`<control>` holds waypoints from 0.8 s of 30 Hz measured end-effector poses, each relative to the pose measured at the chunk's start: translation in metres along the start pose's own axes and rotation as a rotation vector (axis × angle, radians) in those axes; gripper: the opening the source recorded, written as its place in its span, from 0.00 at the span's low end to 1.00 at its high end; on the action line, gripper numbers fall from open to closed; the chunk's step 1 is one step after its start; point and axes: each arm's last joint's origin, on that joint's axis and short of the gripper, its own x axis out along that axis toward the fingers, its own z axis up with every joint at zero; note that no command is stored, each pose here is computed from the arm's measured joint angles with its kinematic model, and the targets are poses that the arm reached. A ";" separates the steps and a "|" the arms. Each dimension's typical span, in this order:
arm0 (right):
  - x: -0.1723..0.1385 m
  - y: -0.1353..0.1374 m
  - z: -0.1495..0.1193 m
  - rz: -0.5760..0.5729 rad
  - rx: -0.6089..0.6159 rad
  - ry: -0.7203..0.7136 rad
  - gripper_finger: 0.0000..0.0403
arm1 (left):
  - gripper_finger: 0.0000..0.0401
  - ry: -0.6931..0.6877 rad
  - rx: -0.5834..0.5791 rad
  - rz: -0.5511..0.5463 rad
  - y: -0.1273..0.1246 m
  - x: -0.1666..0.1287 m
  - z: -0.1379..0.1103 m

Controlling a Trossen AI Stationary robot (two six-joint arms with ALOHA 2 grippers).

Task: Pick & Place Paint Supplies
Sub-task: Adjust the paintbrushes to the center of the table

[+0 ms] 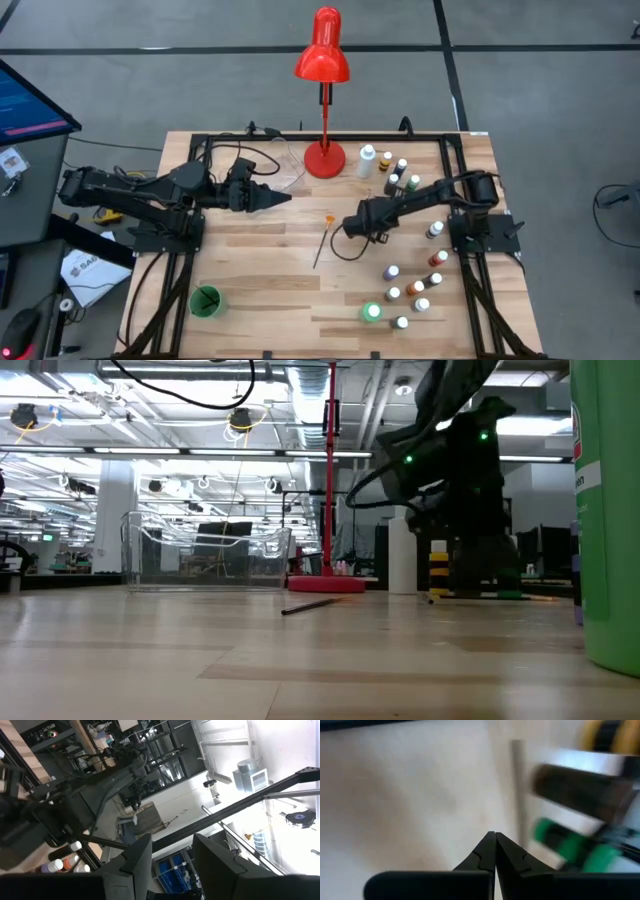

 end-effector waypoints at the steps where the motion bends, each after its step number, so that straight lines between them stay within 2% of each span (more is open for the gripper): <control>1: 0.003 -0.002 0.000 -0.013 0.002 0.007 0.00 | 0.34 0.000 0.000 0.000 0.000 0.000 0.000; 8: 0.029 -0.022 -0.008 -0.130 0.000 0.097 0.00 | 0.34 0.002 0.000 0.000 0.000 0.000 0.000; 13: 0.046 -0.029 -0.016 -0.155 -0.009 0.139 0.00 | 0.34 0.001 0.000 0.000 0.000 0.000 0.000; 19: 0.061 -0.030 -0.021 -0.125 0.004 0.128 0.00 | 0.34 -0.016 0.000 0.007 0.000 0.000 0.000; 24: 0.064 -0.022 -0.019 -0.041 0.037 0.091 0.00 | 0.34 -0.021 0.000 0.010 0.000 0.000 0.001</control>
